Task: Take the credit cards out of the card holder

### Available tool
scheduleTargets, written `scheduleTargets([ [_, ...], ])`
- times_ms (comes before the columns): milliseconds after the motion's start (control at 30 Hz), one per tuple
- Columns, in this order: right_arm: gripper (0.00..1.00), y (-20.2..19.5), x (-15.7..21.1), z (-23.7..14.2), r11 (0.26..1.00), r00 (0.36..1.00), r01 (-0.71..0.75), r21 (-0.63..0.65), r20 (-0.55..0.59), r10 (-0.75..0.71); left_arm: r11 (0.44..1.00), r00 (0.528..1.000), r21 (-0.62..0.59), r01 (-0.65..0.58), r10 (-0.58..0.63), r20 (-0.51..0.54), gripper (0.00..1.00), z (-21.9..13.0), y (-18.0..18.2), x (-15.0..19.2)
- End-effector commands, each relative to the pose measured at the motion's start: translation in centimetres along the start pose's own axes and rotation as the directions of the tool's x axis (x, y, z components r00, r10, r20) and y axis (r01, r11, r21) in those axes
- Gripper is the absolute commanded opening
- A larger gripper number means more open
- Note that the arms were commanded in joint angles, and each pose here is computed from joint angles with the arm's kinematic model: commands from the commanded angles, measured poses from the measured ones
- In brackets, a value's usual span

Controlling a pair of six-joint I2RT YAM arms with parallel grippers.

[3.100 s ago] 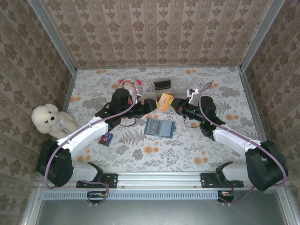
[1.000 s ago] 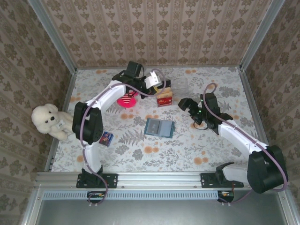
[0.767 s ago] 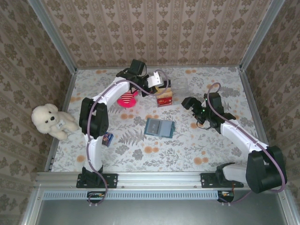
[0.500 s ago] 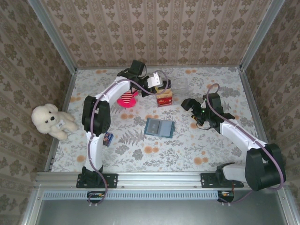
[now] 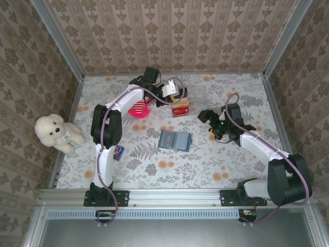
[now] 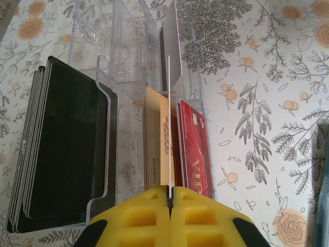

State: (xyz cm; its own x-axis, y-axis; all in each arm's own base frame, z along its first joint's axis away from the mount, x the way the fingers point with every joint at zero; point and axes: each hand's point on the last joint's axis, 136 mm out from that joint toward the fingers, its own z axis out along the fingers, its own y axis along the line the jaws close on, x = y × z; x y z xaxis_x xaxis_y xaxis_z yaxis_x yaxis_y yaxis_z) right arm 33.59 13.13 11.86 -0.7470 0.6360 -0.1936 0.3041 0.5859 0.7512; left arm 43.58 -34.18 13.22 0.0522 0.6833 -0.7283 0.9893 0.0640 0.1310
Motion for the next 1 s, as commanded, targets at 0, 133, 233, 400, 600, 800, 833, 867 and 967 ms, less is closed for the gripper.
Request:
scheduleTargets([
  [0, 1.00, -0.4, 0.5, 0.3, 1.000, 0.999, -0.026, -0.001, -0.023, 0.026, 1.000, 1.000, -0.012, 0.005, -0.005, -0.001, 0.00, 1.1, 0.6, 0.0],
  [133, 1.00, -0.5, 0.5, 0.3, 1.000, 0.999, -0.030, -0.004, -0.026, 0.030, 1.000, 1.000, -0.027, 0.002, -0.002, -0.014, 0.00, 1.8, 0.9, 0.1],
  [233, 1.00, -0.4, 0.5, 0.3, 1.000, 0.999, -0.029, -0.007, -0.028, 0.029, 0.999, 0.999, -0.042, -0.009, 0.008, -0.033, 0.00, 2.1, 1.2, 0.2],
  [400, 1.00, -0.3, 0.6, 0.3, 1.000, 0.999, -0.028, -0.010, -0.035, 0.028, 0.998, 0.999, -0.055, -0.012, 0.010, -0.043, 0.00, 2.3, 1.5, 0.4],
  [600, 1.00, -0.3, 0.7, 0.5, 1.000, 0.999, -0.027, -0.010, -0.040, 0.027, 0.998, 0.999, -0.063, -0.017, 0.014, -0.051, 0.03, 2.2, 1.6, 0.4],
  [800, 1.00, -0.2, 0.6, 0.5, 1.000, 0.999, -0.025, -0.012, -0.042, 0.025, 0.997, 0.998, -0.072, -0.025, 0.020, -0.064, 0.11, 2.1, 1.8, 0.7],
  [833, 1.00, -0.2, 0.7, 0.5, 1.000, 0.999, -0.026, -0.012, -0.043, 0.025, 0.997, 0.998, -0.072, -0.026, 0.021, -0.065, 0.12, 2.1, 1.8, 0.7],
  [867, 1.00, -0.2, 0.7, 0.5, 1.000, 0.999, -0.025, -0.013, -0.044, 0.024, 0.997, 0.998, -0.073, -0.029, 0.025, -0.066, 0.13, 2.0, 1.8, 0.7],
  [967, 1.00, -0.1, 0.7, 0.6, 1.000, 0.999, -0.026, -0.015, -0.047, 0.025, 0.996, 0.997, -0.077, -0.032, 0.027, -0.067, 0.18, 1.9, 1.9, 0.6],
])
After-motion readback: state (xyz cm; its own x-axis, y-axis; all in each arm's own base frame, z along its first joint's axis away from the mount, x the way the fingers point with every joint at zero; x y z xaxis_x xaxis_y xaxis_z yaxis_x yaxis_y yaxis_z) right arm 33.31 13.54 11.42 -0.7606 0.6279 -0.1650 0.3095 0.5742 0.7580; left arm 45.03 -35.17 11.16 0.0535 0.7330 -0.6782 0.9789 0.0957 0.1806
